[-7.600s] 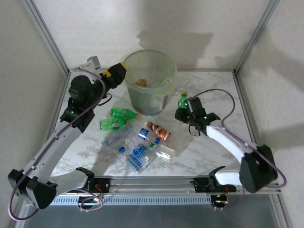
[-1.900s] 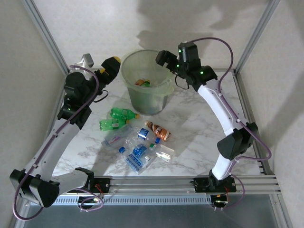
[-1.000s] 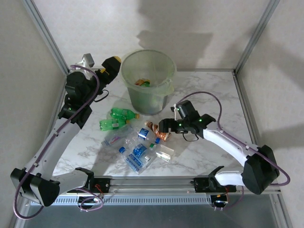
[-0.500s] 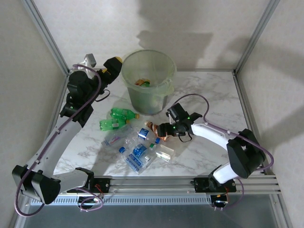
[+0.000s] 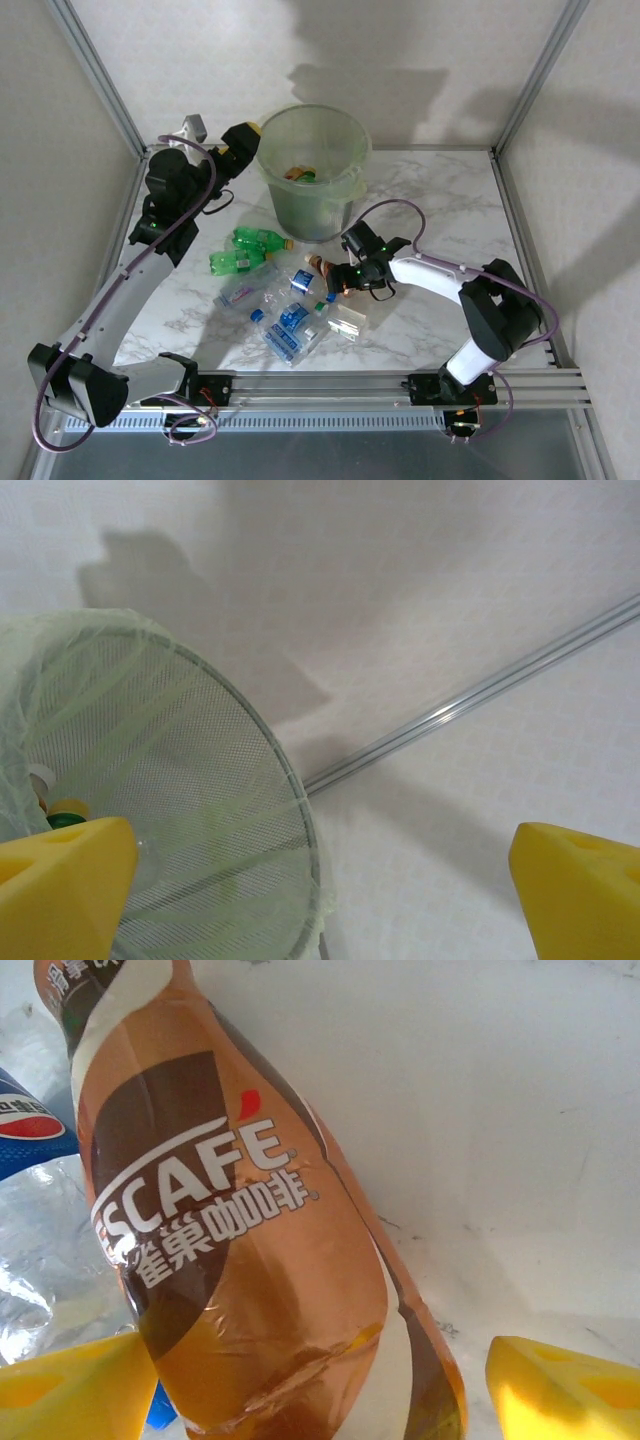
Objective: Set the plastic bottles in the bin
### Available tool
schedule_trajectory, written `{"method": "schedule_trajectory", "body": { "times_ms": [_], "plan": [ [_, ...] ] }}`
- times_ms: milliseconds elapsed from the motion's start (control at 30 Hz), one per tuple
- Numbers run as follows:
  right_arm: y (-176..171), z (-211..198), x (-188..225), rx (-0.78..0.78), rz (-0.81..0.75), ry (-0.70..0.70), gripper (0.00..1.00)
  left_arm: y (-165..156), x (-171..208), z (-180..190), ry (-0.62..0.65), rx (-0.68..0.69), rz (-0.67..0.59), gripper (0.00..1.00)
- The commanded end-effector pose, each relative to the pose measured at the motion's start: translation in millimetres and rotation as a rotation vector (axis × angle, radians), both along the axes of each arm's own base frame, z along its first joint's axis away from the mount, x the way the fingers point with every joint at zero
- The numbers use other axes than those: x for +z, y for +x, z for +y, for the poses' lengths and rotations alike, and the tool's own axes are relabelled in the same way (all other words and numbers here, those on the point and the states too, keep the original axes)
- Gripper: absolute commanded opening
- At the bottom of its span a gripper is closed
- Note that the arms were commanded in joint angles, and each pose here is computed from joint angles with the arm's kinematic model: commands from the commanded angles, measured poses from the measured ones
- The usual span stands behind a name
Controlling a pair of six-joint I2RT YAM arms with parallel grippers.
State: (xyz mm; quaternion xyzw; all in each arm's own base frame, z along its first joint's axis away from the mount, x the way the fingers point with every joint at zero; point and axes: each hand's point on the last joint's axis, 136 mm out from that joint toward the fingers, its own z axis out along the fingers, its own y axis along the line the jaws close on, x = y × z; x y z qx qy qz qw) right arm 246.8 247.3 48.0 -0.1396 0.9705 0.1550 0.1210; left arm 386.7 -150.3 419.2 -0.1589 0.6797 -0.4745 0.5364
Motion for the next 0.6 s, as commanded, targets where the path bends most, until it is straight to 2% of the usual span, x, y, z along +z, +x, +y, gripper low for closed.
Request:
{"method": "schedule_trajectory", "body": {
  "times_ms": [0,400,567],
  "plan": [
    [3,2,-4,-0.012,-0.011,-0.007,0.83,-1,3,-1,-0.014,-0.019,-0.026,0.94],
    [12,12,-11,-0.014,-0.014,0.007,0.89,-1,-1,-4,-0.019,-0.036,-0.016,0.92],
    [14,16,-13,-0.009,-0.018,0.01,0.82,-1,-4,-5,-0.023,-0.04,-0.011,0.92]
  ]
}}
